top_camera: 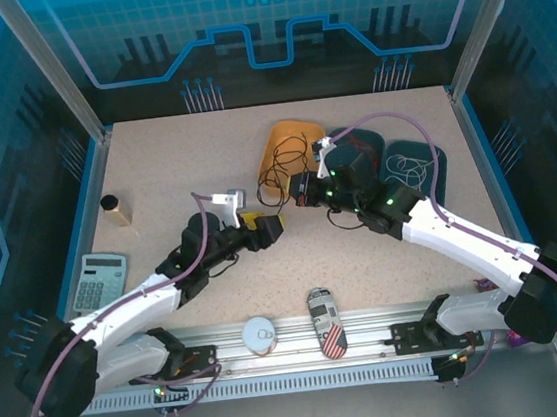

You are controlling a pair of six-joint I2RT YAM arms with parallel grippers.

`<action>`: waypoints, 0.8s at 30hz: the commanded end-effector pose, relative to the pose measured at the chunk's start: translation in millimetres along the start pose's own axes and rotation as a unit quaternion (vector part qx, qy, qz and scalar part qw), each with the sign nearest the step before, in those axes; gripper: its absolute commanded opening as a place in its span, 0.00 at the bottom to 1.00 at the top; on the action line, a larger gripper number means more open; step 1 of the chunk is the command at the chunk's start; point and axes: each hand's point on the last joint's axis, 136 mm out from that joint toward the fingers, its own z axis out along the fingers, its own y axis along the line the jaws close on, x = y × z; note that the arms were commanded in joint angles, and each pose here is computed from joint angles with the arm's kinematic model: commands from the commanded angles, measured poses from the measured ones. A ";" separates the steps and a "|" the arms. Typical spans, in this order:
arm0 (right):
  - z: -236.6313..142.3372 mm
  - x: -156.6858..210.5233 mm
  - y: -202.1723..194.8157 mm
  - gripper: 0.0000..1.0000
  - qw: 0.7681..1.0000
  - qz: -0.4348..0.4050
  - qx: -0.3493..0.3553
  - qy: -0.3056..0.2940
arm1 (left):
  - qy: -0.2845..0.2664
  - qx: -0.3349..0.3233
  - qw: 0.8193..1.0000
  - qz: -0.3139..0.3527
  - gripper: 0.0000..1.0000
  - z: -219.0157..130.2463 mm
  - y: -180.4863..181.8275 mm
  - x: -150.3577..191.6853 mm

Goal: Untangle the cables

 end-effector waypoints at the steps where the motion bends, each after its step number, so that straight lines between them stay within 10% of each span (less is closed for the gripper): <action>1: -9.2 -6.3 16.1 0.00 0.999 0.013 -0.038 -0.013 | -0.024 0.000 1.000 0.000 0.75 10.2 -3.6 -15.6; 10: -29.8 -15.6 23.7 0.00 0.999 -0.005 -0.040 -0.028 | -0.050 -0.076 0.995 -0.031 0.01 10.5 29.1 -27.7; 24: -75.8 -37.5 -33.5 0.00 0.982 -0.098 0.150 -0.067 | -0.131 -0.219 0.966 -0.040 0.00 -61.3 78.1 -61.2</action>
